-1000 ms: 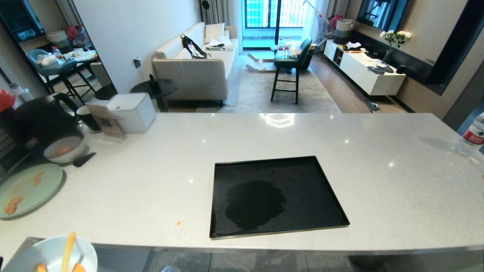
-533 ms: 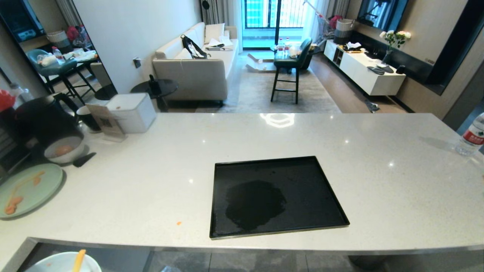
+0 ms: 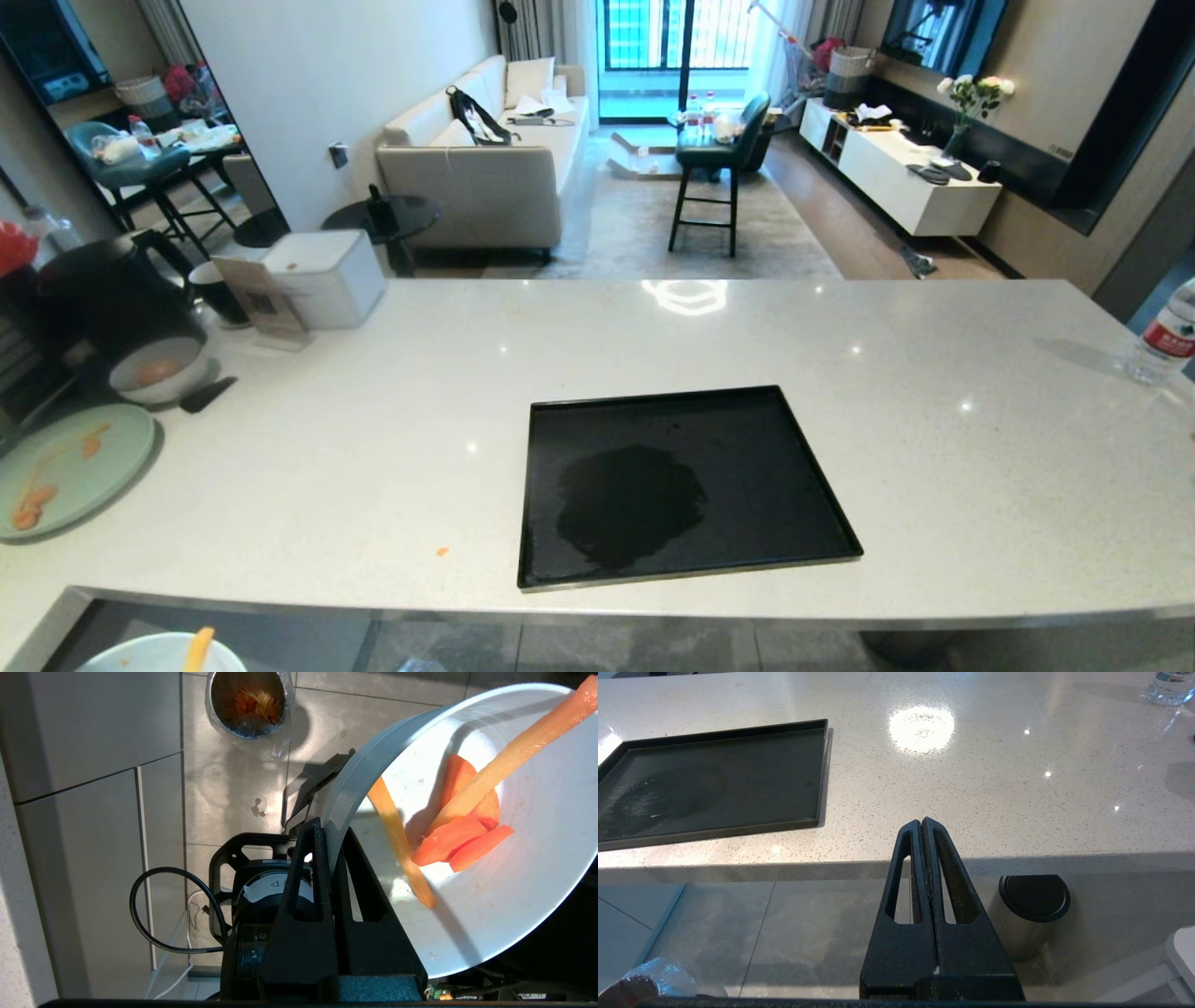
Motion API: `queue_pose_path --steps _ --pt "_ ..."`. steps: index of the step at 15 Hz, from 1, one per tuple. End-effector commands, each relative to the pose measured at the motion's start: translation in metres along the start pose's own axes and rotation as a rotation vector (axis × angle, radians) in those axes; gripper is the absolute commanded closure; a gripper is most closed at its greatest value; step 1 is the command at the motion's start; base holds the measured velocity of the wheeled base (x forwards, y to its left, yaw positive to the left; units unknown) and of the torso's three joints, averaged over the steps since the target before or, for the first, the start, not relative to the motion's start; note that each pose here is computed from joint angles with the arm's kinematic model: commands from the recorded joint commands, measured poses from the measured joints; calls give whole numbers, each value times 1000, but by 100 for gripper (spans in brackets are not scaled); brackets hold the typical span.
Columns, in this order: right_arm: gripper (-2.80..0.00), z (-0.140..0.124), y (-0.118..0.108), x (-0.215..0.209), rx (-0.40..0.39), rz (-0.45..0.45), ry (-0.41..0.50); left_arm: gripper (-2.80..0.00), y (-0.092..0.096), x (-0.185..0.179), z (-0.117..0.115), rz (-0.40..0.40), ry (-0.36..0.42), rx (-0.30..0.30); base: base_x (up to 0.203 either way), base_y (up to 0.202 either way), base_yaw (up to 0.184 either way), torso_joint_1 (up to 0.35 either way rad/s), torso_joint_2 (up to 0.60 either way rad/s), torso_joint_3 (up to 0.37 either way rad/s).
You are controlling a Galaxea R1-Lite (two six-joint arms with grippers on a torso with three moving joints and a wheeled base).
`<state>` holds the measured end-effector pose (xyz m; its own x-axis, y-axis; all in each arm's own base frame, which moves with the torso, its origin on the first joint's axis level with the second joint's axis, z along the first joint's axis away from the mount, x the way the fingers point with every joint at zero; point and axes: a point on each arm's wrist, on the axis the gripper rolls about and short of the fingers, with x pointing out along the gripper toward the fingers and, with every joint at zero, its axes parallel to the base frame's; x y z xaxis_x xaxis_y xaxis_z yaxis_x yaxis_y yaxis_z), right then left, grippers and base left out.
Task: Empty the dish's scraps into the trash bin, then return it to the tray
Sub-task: Move the bowl over the trash can
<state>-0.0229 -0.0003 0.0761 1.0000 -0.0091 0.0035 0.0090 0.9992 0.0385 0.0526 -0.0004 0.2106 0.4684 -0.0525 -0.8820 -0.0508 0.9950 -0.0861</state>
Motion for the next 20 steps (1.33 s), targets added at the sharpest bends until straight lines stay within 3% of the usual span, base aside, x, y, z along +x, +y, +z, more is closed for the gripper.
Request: queue_pose_path --steps 1,20 --pt "0 0 0 0 0 0 -1 0 0 0 -1 2 4 -1 0 0 0 0 0 0" --pt "0 0 0 0 0 0 -1 0 0 -1 -2 4 -2 12 0 0 0 0 0 0"
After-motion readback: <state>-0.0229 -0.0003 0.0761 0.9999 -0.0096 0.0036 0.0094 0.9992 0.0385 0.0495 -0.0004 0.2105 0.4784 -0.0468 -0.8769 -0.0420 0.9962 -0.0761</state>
